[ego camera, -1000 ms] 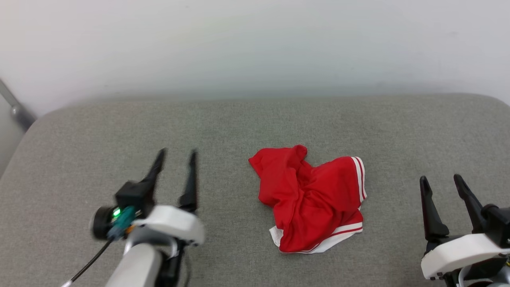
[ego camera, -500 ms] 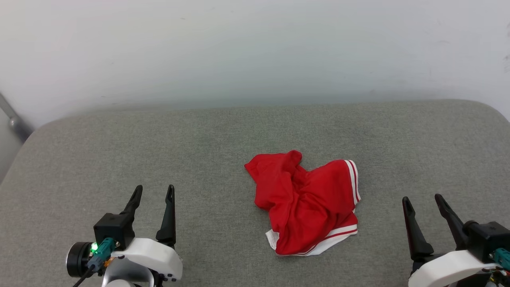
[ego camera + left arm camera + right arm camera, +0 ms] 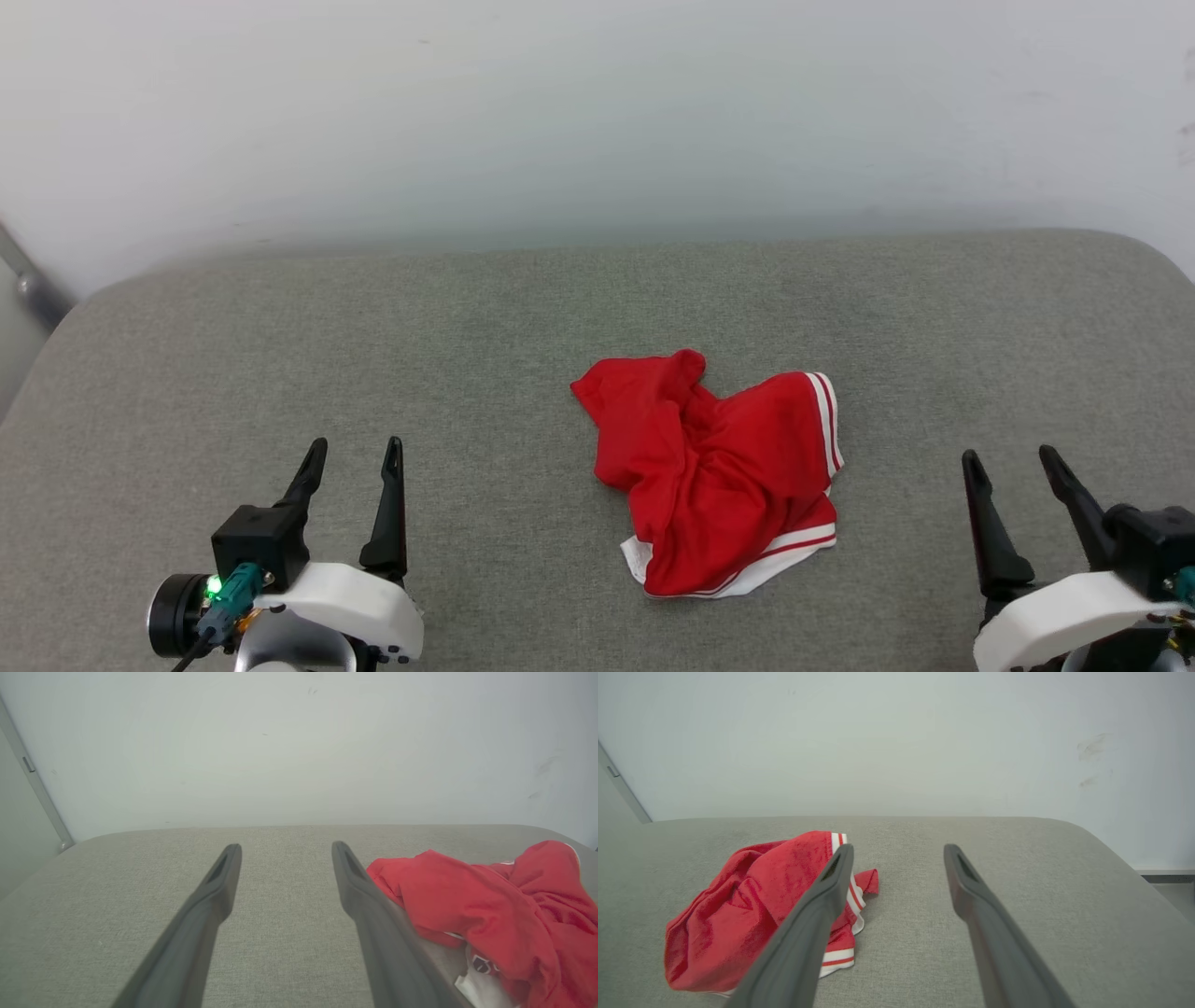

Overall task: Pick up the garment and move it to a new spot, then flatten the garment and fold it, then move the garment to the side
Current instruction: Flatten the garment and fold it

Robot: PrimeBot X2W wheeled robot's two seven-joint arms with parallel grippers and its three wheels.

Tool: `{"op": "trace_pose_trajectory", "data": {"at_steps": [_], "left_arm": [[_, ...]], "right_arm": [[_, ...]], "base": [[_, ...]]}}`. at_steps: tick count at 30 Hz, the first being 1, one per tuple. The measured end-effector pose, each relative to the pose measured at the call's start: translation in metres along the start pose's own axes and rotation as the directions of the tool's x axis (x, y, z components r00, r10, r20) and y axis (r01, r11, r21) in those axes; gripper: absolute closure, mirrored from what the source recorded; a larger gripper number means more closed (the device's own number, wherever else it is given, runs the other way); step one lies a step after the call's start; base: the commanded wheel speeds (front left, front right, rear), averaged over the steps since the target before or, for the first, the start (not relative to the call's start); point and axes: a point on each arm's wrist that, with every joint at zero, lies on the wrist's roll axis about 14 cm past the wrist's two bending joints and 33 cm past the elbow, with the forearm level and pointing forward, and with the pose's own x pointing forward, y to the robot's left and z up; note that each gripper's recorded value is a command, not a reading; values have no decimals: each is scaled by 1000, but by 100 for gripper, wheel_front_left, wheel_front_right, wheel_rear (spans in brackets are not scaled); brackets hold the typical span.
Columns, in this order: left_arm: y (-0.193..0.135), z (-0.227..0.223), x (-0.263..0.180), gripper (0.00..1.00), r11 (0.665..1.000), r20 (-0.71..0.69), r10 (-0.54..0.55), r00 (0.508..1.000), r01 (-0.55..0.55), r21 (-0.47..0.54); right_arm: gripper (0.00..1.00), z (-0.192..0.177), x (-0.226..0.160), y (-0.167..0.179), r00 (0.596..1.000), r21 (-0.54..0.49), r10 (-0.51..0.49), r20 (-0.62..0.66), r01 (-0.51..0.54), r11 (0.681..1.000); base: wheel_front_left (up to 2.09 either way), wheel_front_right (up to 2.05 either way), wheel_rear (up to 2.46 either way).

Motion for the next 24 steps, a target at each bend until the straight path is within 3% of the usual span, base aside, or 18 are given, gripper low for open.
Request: {"op": "trace_pose_trajectory", "data": {"at_steps": [4,9,14,19,24], "left_arm": [[4,3,-2,0,1000,16,18,1000,-18,-4],[11,8,-6,0,999,42,48,998,-48,-18],[20,10,-6,0,997,59,80,995,-78,-30],[29,8,-3,0,994,60,109,992,-107,-35],[37,1,2,0,992,49,127,991,-126,-31]], "right_arm": [[0,-5,8,-11,998,-14,-29,-55,28,999],[0,-39,20,-22,949,0,-29,-315,30,1000],[0,-73,30,-3,802,3,77,-593,-93,996],[0,-109,27,30,595,54,172,-785,-210,976],[0,-134,36,50,499,81,211,-840,-269,960]], "base": [[0,0,0],[0,0,0],[0,0,0],[0,0,0],[0,0,0]]}}
